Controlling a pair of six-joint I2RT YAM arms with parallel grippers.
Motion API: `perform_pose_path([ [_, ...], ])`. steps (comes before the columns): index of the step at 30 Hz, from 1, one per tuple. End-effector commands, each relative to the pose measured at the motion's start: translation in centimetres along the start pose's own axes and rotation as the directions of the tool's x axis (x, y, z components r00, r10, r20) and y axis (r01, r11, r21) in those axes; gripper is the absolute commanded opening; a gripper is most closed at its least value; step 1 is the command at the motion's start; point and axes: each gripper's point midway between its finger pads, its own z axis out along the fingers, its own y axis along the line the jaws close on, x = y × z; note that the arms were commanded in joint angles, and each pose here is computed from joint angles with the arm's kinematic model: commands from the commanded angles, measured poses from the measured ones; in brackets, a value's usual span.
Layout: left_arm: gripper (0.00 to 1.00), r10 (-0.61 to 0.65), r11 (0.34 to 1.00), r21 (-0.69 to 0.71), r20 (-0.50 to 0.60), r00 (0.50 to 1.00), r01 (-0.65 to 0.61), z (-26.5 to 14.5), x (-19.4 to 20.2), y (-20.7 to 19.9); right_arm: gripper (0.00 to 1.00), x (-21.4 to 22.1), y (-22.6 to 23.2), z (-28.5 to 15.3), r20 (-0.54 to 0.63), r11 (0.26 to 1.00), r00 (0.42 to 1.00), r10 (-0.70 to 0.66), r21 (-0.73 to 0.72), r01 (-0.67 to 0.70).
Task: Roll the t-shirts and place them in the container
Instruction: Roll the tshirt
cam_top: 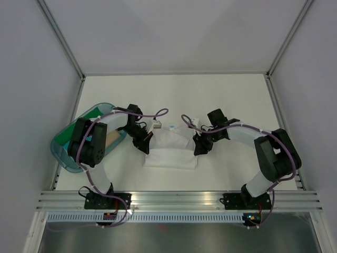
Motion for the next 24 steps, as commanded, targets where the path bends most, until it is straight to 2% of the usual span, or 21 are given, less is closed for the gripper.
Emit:
perform_pose_path([
  [1,0.12,-0.008,0.997,-0.071,0.022,1.0,0.01,-0.4,-1.3,1.8,0.4,-1.9,-0.3,0.3,0.066,1.0,0.998,0.002,-0.018,0.0],
  [4,0.18,-0.021,0.994,-0.107,0.02,1.0,0.023,-0.3,-1.3,2.6,0.32,-1.4,-0.9,0.8,0.05,0.999,0.998,0.036,-0.003,-0.036],
  [5,0.2,-0.029,0.992,-0.119,0.018,0.999,0.031,-0.2,-1.2,2.9,0.23,-1.6,-1.2,0.9,0.047,0.999,0.998,0.039,0.002,-0.039],
  [6,0.25,-0.049,0.989,-0.136,0.021,0.999,0.052,-0.2,-1.2,3.2,0.2,-1.2,-1.5,1.2,0.034,0.998,0.997,0.063,-0.001,-0.063],
  [8,0.29,-0.047,0.983,-0.178,0.03,0.998,0.051,-0.2,-1.3,4.1,0.13,-1.3,-1.9,1.3,0.026,0.996,0.996,0.086,0.008,-0.086],
  [15,0.36,-0.011,0.958,-0.284,0.091,0.996,0.037,-2.1,-2.9,4.7,0.11,-1.1,-2.4,1.2,0.026,0.991,0.991,0.13,0.033,-0.131],
  [20,0.38,0.129,0.898,-0.438,0.164,0.978,-0.045,-6.1,-5.9,5.0,0.12,-0.9,-2.6,1.2,0.018,0.987,0.989,0.15,0.052,-0.15],
  [22,0.4,0.216,0.859,-0.504,0.196,0.957,-0.091,-8.1,-7.4,4.5,0.12,-0.9,-2.9,1.1,0.018,0.985,0.987,0.159,0.068,-0.16],
  [24,0.43,0.311,0.82,-0.544,0.166,0.936,-0.176,-8.4,-7.4,3.8,0.12,-1.1,-3.0,1.0,0.019,0.982,0.985,0.17,0.077,-0.171],
])
